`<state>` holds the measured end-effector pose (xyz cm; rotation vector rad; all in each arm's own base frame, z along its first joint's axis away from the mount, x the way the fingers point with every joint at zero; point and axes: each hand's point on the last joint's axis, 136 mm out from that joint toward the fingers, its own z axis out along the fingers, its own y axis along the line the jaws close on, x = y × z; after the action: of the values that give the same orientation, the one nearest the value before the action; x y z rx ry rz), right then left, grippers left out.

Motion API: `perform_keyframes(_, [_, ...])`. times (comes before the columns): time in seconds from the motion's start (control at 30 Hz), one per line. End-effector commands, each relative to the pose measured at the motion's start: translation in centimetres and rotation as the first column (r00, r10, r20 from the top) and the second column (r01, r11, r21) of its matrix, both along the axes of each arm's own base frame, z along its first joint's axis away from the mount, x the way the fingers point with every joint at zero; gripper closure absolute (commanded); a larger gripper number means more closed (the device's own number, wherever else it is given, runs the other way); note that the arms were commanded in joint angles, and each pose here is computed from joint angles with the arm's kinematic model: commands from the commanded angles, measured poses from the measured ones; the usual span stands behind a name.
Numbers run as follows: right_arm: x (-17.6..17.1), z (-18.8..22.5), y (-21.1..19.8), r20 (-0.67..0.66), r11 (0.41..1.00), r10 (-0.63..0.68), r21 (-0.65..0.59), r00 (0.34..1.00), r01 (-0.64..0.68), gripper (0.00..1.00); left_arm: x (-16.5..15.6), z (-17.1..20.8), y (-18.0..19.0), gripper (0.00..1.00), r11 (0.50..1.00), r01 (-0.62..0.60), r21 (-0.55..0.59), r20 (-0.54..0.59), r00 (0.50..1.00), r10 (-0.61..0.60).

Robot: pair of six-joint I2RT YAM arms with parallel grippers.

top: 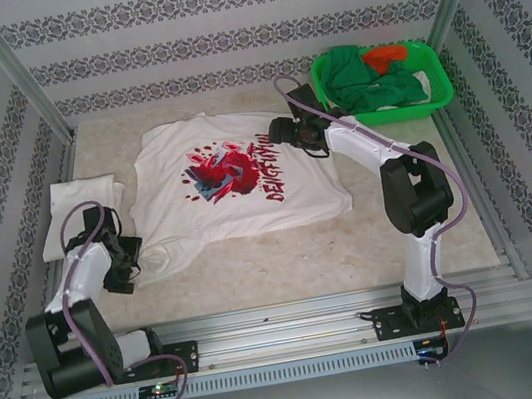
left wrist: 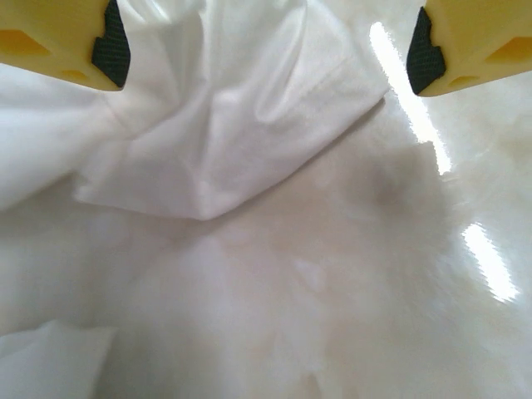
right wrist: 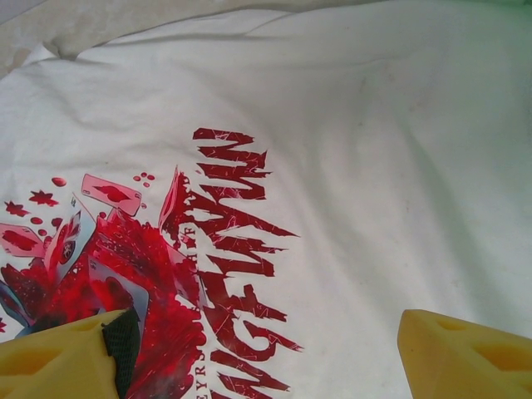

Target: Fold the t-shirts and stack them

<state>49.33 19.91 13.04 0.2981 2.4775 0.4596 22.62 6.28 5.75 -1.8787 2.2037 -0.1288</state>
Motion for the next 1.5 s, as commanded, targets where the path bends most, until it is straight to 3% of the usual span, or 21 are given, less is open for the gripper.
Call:
perform_keyframes(0.0, [-0.3, 1.1, 0.2, 0.028, 1.000, 0.025, 0.015, 0.999, -0.026, 0.18, -2.6, 2.1, 0.9, 0.14, 0.996, -0.058, 0.063, -0.034, 0.998, 0.060])
perform_keyframes(0.23, [-0.6, -0.2, 0.3, 0.017, 0.999, 0.023, 0.038, 1.000, -0.024, 0.18, -5.7, -0.6, -1.4, 0.37, 0.979, -0.194, -0.059, -0.043, 0.981, 0.191])
perform_keyframes(0.37, [-0.5, -0.3, 0.2, 0.013, 0.999, 0.033, 0.038, 0.999, -0.034, 0.18, -4.2, -1.7, -1.3, 0.44, 0.970, -0.227, -0.084, -0.002, 0.974, 0.227])
perform_keyframes(0.5, [-0.2, 0.1, -0.1, 0.020, 0.999, 0.028, 0.043, 0.999, -0.029, 0.18, -2.6, -2.7, -1.4, 0.45, 0.976, -0.188, -0.106, -0.052, 0.982, 0.183])
perform_keyframes(0.63, [-0.3, 0.2, -0.4, 0.023, 0.999, 0.023, 0.043, 0.999, -0.024, 0.18, -1.6, -3.6, -1.5, 0.55, 0.979, -0.163, -0.123, -0.106, 0.983, 0.150])
perform_keyframes(0.8, [-0.5, 0.0, -1.4, 0.021, 0.999, -0.002, 0.043, 1.000, 0.001, 0.18, -2.1, -4.1, -1.6, 0.74, 0.977, -0.170, -0.125, -0.148, 0.977, 0.151])
perform_keyframes(0.93, [-0.5, -0.3, -1.8, 0.017, 0.999, -0.014, 0.052, 1.000, 0.013, 0.18, -2.5, -4.1, -1.9, 1.00, 0.977, -0.165, -0.136, -0.157, 0.977, 0.144])
perform_keyframes(1.17, [-0.6, -0.5, -1.9, 0.011, 0.998, -0.014, 0.059, 1.000, 0.013, 0.18, -7.1, -1.3, -3.2, 1.00, 0.977, -0.157, -0.142, -0.247, 0.962, 0.119])
perform_keyframes(1.47, [-0.9, -2.1, -1.1, -0.013, 0.995, 0.000, 0.100, 1.000, 0.001, 0.18, -14.5, 1.6, -8.5, 1.00, 0.929, -0.159, -0.334, -0.309, 0.950, 0.051])
